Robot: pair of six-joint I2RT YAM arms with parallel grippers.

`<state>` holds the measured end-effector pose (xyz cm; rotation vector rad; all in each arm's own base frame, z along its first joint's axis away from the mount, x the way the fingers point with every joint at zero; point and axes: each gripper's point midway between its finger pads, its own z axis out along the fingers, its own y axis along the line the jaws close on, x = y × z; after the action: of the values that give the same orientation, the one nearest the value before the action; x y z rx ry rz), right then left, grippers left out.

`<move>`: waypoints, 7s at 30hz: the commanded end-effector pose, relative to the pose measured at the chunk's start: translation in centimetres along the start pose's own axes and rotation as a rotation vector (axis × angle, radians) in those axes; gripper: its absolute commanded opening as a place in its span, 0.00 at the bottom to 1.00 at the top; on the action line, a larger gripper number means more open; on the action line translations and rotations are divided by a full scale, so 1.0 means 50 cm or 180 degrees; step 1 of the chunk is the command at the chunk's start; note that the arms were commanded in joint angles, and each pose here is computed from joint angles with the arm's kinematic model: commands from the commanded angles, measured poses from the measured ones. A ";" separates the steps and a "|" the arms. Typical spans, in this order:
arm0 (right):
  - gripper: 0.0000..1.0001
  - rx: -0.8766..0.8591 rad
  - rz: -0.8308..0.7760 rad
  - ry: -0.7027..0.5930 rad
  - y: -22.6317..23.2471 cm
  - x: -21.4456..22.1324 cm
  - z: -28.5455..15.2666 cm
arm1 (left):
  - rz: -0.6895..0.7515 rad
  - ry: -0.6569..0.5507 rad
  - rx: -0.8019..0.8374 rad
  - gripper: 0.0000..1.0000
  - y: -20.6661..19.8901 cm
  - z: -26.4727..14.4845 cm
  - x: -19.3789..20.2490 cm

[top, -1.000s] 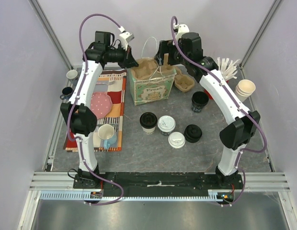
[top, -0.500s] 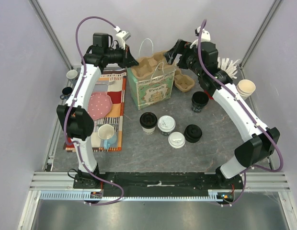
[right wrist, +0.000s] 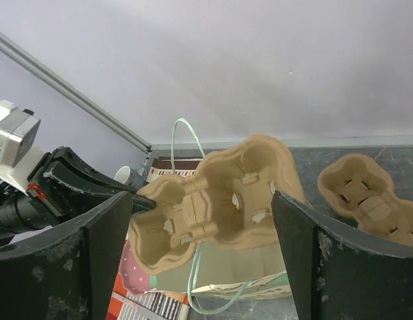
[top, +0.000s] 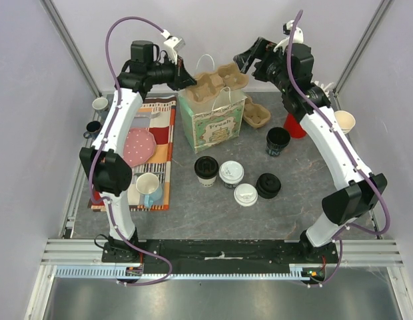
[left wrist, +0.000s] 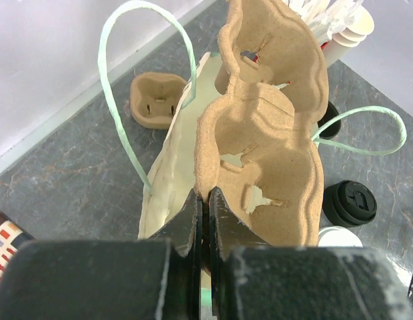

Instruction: Pack the takeout coffee

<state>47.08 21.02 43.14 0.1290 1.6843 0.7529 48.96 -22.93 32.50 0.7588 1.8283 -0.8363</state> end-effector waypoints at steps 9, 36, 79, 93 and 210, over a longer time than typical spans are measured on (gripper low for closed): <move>0.78 0.0233 -0.0654 -0.0165 0.055 -0.049 0.080 | 0.0085 -0.0156 -0.0071 0.02 -0.031 -0.041 -0.032; 0.63 0.0109 -0.1627 0.1217 0.044 0.233 0.100 | 0.0945 -0.0130 -0.0024 0.02 -0.067 -0.069 -0.022; 0.00 0.0024 -0.0945 0.0605 0.081 0.134 0.129 | 0.0637 -0.0451 0.0654 0.36 -0.209 -0.160 -0.102; 0.00 0.0078 -0.0718 0.0509 0.076 0.121 0.141 | 0.1296 0.0210 0.0636 0.62 -0.236 -0.125 0.055; 0.00 0.0932 -0.1338 0.2286 -0.071 0.492 0.068 | 0.4420 0.0379 0.0031 0.02 -0.223 -0.051 0.193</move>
<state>44.01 30.40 20.50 -0.3006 2.4286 0.2489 34.80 -24.49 22.46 1.8223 1.0827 0.1006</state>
